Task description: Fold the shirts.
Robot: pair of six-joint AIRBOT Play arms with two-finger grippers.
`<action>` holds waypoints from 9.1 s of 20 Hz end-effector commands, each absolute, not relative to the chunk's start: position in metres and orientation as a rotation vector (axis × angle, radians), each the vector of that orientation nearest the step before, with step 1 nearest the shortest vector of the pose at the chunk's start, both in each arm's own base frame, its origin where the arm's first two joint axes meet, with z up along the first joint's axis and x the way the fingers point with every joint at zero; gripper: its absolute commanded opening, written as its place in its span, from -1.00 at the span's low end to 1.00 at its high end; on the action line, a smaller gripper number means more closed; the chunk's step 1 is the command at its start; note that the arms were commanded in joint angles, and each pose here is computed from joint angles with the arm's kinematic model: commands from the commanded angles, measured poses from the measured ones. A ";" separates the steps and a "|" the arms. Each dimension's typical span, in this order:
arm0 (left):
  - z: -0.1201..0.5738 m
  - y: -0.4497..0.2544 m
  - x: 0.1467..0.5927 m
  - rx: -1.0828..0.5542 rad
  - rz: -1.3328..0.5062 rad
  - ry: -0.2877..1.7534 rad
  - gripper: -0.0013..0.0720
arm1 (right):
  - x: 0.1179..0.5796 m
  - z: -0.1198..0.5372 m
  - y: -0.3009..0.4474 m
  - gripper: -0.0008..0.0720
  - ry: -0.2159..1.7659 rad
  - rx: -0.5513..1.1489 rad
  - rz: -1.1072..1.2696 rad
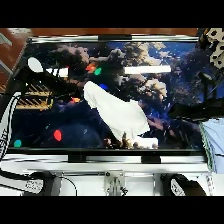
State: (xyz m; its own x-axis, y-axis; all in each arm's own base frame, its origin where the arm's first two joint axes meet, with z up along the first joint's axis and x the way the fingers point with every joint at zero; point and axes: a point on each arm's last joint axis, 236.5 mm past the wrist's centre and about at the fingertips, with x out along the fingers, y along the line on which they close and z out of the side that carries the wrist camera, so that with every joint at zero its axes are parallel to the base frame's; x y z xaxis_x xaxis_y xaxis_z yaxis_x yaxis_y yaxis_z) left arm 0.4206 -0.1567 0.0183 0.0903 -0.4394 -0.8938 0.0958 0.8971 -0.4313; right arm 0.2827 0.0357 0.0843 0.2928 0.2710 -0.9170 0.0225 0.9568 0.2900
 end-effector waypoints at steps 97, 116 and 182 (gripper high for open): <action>0.169 -0.200 0.318 -0.012 -0.735 0.744 -0.88 | 0.240 -0.055 0.107 0.66 1.572 0.826 0.304; 0.185 -0.184 0.336 -0.024 -0.675 0.686 -0.88 | 0.286 -0.069 0.152 -0.79 1.340 0.979 0.281; 0.034 -0.054 0.465 -0.651 -0.280 1.007 0.85 | 0.518 0.049 0.082 0.75 1.072 0.631 0.229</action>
State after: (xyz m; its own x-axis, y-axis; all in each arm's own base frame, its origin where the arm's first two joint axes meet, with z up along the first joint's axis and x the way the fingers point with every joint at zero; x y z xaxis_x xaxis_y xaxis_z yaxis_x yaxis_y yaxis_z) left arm 0.4676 -0.0563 0.0404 0.5729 -0.4624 -0.6767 -0.0812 0.7896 -0.6083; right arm 0.5191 0.0738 0.0376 0.4900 0.3904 -0.7794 0.1844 0.8274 0.5304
